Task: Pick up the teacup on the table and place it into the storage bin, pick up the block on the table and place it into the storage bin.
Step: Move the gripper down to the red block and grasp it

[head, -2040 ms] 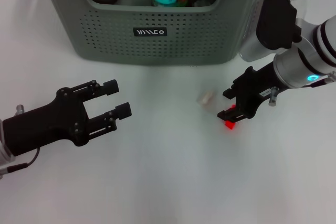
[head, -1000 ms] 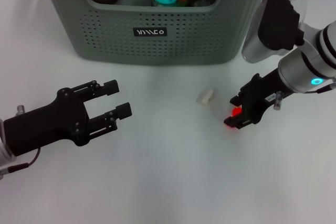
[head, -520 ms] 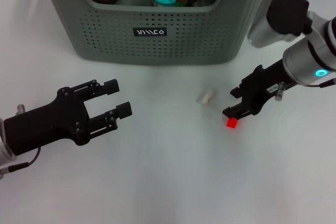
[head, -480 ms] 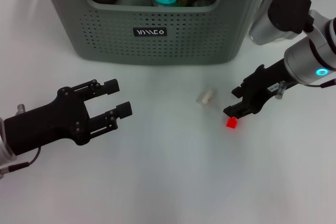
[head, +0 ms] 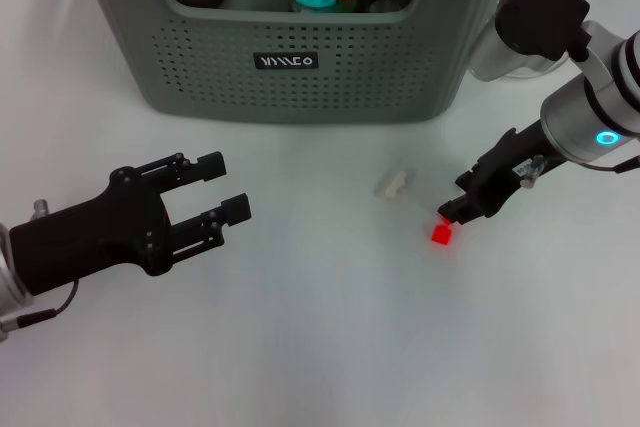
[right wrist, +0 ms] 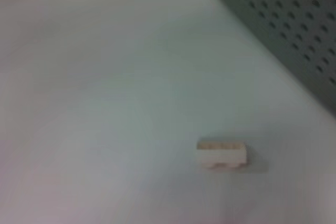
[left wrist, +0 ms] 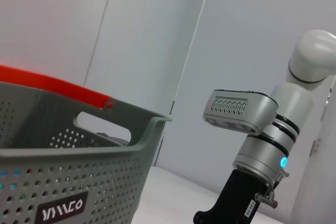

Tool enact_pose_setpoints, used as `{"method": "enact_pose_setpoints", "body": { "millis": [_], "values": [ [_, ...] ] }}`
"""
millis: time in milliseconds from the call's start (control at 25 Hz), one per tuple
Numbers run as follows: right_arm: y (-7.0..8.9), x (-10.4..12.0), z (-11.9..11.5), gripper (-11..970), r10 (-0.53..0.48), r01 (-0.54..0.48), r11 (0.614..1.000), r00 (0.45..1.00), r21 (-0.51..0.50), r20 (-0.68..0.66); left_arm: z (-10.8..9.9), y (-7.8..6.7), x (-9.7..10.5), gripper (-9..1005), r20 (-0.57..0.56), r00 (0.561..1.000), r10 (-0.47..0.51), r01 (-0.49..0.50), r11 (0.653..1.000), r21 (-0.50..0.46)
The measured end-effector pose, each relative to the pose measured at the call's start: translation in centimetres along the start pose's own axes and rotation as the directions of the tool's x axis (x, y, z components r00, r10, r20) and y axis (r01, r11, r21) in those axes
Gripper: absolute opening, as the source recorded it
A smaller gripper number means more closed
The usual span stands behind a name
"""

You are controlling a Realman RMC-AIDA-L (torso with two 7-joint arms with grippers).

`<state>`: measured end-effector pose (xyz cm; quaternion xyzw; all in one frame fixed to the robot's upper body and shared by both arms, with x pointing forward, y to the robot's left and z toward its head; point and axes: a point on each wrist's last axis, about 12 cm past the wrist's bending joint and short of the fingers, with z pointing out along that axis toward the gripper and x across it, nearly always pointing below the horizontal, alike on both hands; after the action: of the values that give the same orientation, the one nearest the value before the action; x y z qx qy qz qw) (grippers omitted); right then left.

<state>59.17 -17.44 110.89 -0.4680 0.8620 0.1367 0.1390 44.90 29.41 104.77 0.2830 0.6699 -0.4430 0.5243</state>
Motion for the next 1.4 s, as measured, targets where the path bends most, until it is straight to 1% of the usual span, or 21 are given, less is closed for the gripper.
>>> {"method": "enact_pose_setpoints", "body": {
  "millis": [280,680,1000,1400],
  "values": [
    [0.4,-0.3,0.4,488,0.007,-0.007,1.000,1.000,0.005,-0.019,0.1,0.1,0.2,613,-0.008,1.000,-0.007,0.007,1.000,-0.010],
    [0.4,-0.2,0.5,489,0.012,-0.012,1.000,1.000,0.005,-0.019,0.1,0.1,0.2,612,-0.008,1.000,-0.007,0.007,1.000,-0.015],
    [0.6,-0.2,0.7,488,-0.003,0.003,1.000,1.000,0.005,-0.024,0.1,0.1,0.2,612,-0.007,1.000,-0.007,0.007,1.000,-0.016],
    [1.4,-0.5,0.6,489,-0.034,0.033,0.999,0.999,-0.039,-0.022,0.1,0.1,0.2,611,-0.006,1.000,-0.007,0.007,1.000,-0.016]
  ]
}}
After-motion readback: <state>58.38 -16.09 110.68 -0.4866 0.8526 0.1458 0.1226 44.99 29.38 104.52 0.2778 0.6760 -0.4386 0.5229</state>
